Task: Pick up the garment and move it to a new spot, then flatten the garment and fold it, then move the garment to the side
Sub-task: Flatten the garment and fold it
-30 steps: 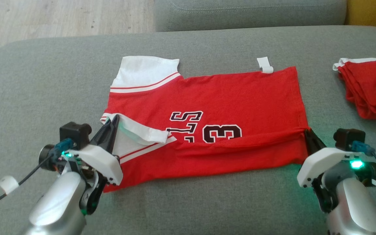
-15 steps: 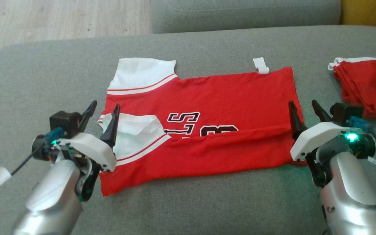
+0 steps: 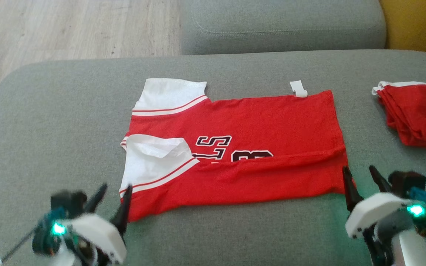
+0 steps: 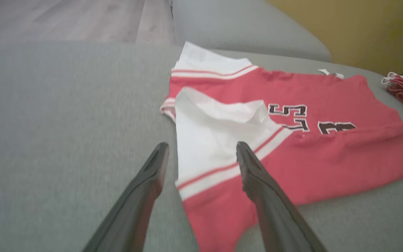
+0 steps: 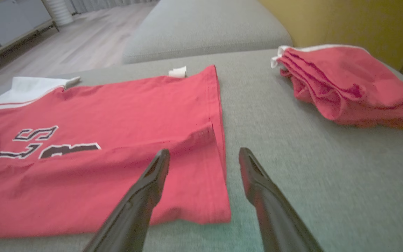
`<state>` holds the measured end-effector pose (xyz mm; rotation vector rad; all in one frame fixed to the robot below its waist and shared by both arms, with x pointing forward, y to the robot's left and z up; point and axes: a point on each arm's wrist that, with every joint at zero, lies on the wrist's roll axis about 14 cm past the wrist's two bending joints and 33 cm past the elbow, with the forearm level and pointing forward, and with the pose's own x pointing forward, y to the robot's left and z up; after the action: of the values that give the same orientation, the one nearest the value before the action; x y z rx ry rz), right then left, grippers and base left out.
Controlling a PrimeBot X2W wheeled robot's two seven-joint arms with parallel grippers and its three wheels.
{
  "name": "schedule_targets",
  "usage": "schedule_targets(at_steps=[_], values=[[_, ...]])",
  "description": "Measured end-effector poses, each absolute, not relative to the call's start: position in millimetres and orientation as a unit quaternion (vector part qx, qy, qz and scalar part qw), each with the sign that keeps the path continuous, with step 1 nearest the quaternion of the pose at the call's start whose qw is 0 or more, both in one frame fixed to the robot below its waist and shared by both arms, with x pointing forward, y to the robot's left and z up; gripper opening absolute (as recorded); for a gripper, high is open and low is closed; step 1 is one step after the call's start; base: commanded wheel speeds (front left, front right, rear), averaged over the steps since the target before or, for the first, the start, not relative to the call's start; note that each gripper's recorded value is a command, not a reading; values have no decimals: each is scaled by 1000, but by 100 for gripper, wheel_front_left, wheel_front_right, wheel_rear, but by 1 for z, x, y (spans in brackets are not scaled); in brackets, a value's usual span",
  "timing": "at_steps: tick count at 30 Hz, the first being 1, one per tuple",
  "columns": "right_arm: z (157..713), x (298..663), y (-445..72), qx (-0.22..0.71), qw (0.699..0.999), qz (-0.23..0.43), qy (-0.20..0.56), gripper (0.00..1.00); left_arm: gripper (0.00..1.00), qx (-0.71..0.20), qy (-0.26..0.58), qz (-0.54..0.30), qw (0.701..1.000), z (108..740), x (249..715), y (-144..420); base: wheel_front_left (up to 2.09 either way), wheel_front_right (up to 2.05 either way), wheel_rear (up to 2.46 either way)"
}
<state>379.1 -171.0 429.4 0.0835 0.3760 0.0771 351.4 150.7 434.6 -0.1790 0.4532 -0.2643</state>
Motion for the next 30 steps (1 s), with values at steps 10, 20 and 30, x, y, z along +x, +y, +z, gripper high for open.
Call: schedule_targets(at_steps=[10,20,30], values=[[426,368,-177,48,977,31,204,100,100,-178,306,-96,930,400,326,140,0,0,0],[417,370,-181,48,974,24,221,100,100,-239,374,-68,893,367,321,132,0,0,0],[393,379,-182,49,962,21,266,100,0,-278,363,-55,888,368,336,128,0,0,0]])
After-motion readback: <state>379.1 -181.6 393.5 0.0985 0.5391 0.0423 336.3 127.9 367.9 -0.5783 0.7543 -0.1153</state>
